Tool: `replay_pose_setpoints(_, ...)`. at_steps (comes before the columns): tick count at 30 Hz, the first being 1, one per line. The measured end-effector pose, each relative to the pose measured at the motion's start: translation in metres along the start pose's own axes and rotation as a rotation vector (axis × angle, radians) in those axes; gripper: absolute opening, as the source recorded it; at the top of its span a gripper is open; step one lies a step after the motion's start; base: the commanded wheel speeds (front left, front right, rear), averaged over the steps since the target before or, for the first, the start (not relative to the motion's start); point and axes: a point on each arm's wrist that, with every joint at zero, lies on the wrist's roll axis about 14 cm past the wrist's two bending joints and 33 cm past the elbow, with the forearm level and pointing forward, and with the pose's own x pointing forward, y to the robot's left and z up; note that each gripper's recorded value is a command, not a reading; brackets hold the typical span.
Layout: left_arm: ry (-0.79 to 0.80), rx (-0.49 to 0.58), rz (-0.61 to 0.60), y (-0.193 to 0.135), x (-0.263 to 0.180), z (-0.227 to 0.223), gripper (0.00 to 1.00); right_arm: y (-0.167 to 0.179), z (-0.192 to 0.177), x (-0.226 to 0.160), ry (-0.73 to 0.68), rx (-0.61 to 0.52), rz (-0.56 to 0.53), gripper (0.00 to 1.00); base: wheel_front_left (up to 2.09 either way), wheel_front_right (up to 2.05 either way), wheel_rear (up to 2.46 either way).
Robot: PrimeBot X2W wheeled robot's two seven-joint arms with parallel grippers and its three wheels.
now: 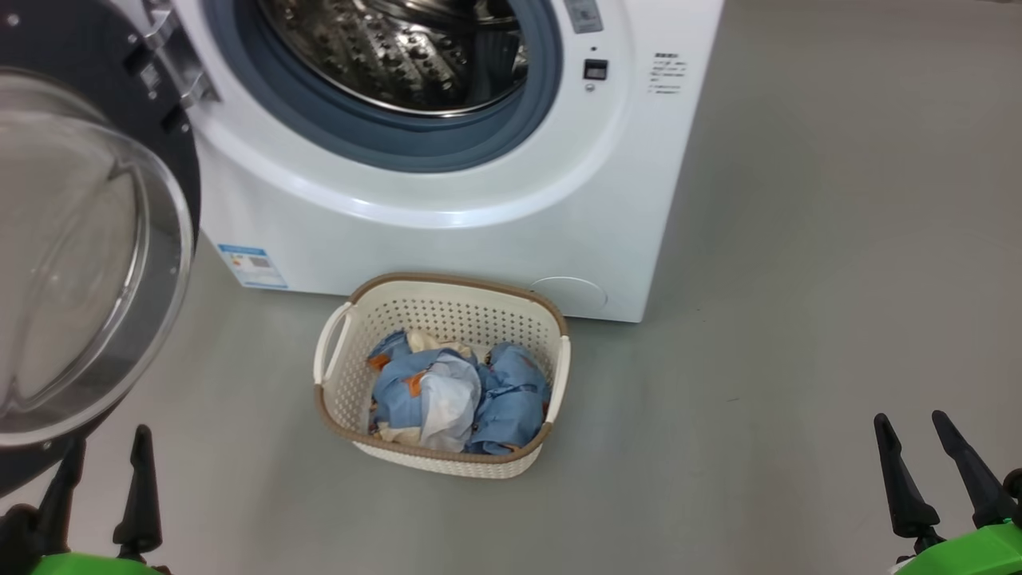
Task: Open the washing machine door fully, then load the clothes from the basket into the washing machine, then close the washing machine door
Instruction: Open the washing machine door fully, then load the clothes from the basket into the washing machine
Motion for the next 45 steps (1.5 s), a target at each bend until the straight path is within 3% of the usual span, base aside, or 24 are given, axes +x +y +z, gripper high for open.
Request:
replay_pose_setpoints(16,0.034,-0.044,-0.267,-0.084,0.009,-0.011,1.0,-0.038,0.013,-0.037,-0.034,-0.009,-0.125,1.0,0.0,0.0,0.0)
replay_pose_setpoints(29,0.029,-0.063,-0.406,-0.135,0.014,-0.01,1.0,-0.061,0.02,-0.063,-0.053,-0.012,-0.208,1.0,0.0,0.0,0.0)
replay_pose_setpoints(45,0.059,-0.083,-0.413,-0.138,0.014,-0.019,1.0,-0.061,0.016,-0.061,-0.045,-0.002,-0.214,1.0,0.0,0.0,0.0)
